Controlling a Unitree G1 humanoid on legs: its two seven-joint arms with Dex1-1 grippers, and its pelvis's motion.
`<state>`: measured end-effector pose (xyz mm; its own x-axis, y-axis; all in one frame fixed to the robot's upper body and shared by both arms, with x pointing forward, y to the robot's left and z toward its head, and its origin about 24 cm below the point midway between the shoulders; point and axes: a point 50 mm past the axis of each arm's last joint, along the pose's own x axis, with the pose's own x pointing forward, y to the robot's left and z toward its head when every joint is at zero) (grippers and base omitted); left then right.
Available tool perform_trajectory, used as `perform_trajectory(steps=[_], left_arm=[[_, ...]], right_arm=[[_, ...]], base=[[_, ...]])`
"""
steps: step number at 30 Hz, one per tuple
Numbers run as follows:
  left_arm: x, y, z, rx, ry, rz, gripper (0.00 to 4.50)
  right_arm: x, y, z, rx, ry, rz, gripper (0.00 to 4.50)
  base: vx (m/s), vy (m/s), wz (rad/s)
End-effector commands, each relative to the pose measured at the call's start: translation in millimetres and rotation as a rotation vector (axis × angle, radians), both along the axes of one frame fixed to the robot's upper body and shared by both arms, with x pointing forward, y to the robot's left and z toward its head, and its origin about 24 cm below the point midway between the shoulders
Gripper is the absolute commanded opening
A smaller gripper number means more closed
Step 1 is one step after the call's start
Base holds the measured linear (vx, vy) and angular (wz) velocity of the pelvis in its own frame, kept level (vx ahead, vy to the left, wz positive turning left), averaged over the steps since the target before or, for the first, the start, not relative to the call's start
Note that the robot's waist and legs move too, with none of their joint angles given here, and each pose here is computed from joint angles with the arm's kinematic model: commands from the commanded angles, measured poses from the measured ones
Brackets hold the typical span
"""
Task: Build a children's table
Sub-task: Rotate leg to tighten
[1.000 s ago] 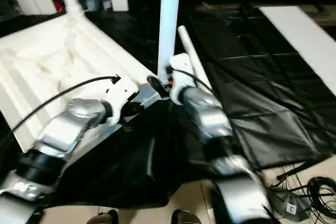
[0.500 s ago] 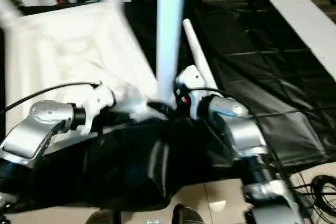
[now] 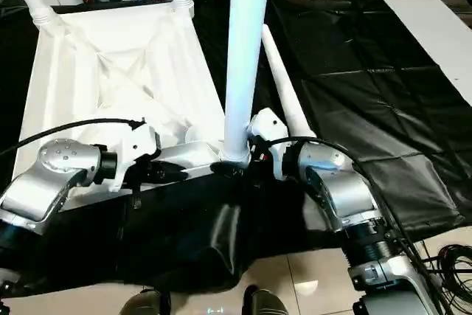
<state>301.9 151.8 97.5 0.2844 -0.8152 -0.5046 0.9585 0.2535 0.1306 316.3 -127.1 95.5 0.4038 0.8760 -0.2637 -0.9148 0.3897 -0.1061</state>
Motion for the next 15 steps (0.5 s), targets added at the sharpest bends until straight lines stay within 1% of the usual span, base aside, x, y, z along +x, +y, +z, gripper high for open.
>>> perform_trajectory(steps=[1,4,5,8,9,15], left_arm=[[-3.4,-6.7,-4.3,-0.029,0.029,-0.049,0.0],[-3.3,-6.5,-4.6,-0.029,0.03,-0.049,0.0],[-3.4,-6.3,-4.7,-0.029,0.03,-0.05,0.0],[-3.8,-6.0,-4.8,-0.028,0.033,-0.054,0.0],[-3.8,-6.0,-4.8,-0.028,0.033,-0.054,0.0],[-4.1,-6.6,-5.8,-0.03,0.04,-0.054,0.0]], right_arm=[[1.3,0.4,-0.8,-0.014,-0.011,0.006,3.46],[1.6,0.5,-1.5,-0.004,-0.01,0.003,3.36],[1.7,0.7,-1.6,-0.006,-0.012,0.003,3.14],[1.8,1.1,-2.1,-0.008,-0.015,0.003,3.02],[1.8,1.1,-2.1,-0.008,-0.016,0.003,2.83],[1.7,1.3,-5.8,-0.004,-0.01,-0.007,2.73]], base=[[0.0,0.0,0.0],[0.0,0.0,0.0],[0.0,0.0,0.0],[0.0,0.0,0.0],[0.0,0.0,0.0],[0.0,0.0,0.0]])
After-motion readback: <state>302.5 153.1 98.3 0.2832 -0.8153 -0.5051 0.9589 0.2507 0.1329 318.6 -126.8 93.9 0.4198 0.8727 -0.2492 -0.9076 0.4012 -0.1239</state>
